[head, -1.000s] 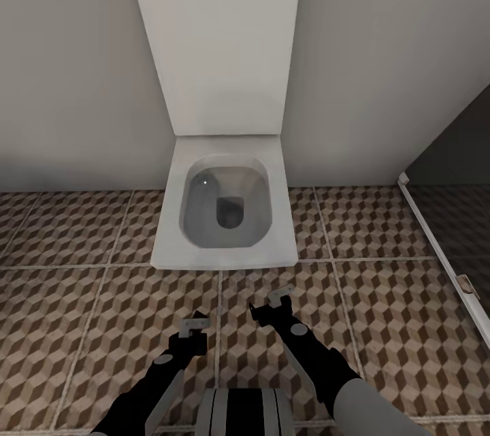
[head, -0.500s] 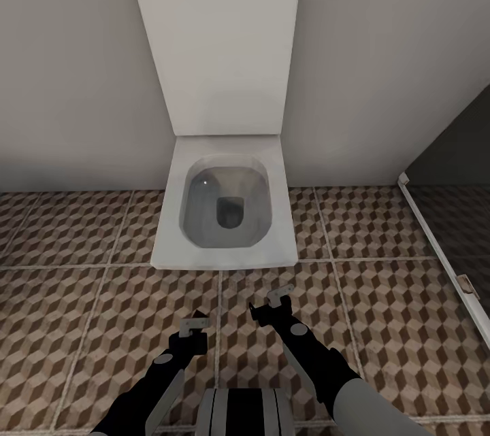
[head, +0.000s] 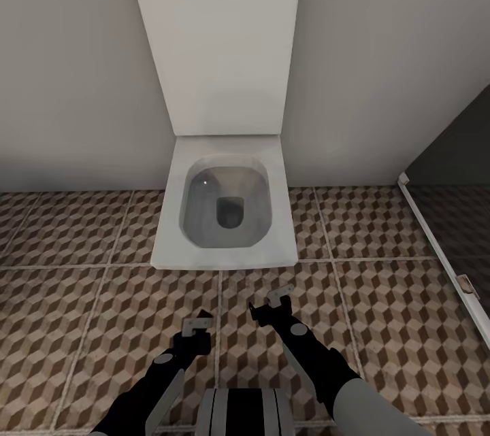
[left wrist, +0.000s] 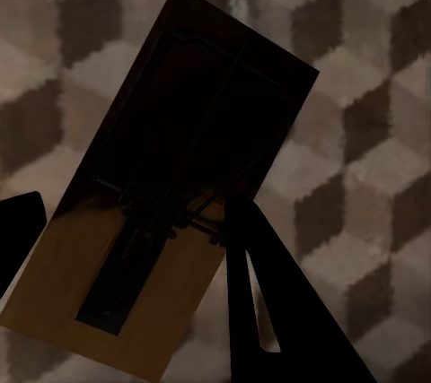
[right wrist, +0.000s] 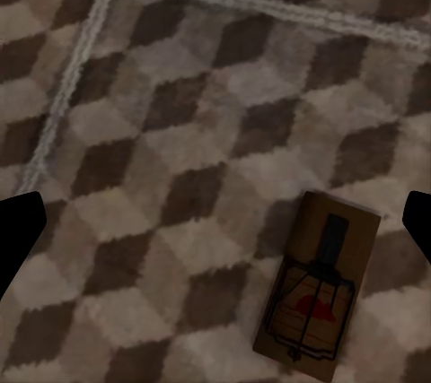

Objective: Take the four mousetraps from the cabinet in the bathroom and place them on the bathroom floor. Make sure all four end up on the same floor surface, and ensure that at least two of them are either under or directly next to the same bathroom sink.

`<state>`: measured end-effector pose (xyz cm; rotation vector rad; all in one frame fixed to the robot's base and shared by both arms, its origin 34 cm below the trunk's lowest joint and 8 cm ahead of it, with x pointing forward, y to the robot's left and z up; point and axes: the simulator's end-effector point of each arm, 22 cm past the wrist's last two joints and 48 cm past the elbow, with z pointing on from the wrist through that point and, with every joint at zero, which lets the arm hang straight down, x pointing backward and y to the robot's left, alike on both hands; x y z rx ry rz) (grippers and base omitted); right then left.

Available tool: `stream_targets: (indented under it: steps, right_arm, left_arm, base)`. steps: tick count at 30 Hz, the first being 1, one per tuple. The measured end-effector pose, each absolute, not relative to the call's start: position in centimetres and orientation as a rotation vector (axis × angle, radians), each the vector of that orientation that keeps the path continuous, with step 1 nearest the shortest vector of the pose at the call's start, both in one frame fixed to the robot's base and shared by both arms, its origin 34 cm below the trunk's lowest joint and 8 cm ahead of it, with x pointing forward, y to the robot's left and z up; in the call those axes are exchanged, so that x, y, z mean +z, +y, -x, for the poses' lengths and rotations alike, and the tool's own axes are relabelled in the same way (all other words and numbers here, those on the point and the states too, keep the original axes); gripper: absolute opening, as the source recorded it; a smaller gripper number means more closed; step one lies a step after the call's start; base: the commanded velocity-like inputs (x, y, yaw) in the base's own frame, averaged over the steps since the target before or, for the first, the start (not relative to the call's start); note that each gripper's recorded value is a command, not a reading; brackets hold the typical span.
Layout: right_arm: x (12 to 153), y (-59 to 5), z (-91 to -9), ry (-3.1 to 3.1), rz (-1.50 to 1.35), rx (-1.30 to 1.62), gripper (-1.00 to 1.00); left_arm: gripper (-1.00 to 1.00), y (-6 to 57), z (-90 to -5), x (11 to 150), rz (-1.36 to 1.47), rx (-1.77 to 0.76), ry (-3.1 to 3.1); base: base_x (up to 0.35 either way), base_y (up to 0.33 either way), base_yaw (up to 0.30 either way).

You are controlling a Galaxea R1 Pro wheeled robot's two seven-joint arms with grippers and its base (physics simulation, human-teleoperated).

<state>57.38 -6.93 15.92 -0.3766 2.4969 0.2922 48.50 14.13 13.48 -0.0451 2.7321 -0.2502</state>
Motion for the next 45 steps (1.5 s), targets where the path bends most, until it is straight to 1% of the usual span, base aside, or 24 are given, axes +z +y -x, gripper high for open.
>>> stream_targets:
  steps: [32, 33, 45]
  right_arm:
    - [15.92, -6.93, -57.38, 2.497, 0.377, 0.292, 1.00]
    - [15.92, -6.93, -57.38, 2.497, 0.377, 0.292, 1.00]
    - [15.92, -6.92, -57.39, 2.496, 0.376, 0.292, 1.00]
  left_arm:
    - [-1.00, 13.86, -48.86, 13.68, 0.045, -0.270, 2.712]
    - [1.00, 13.87, -48.87, 13.69, 0.045, -0.270, 2.711]
    - [1.00, 13.84, -48.89, 13.70, 0.045, -0.271, 2.710]
  base:
    - [0.000, 0.000, 0.000]
    - [0.000, 0.000, 0.000]
    - [0.000, 0.000, 0.000]
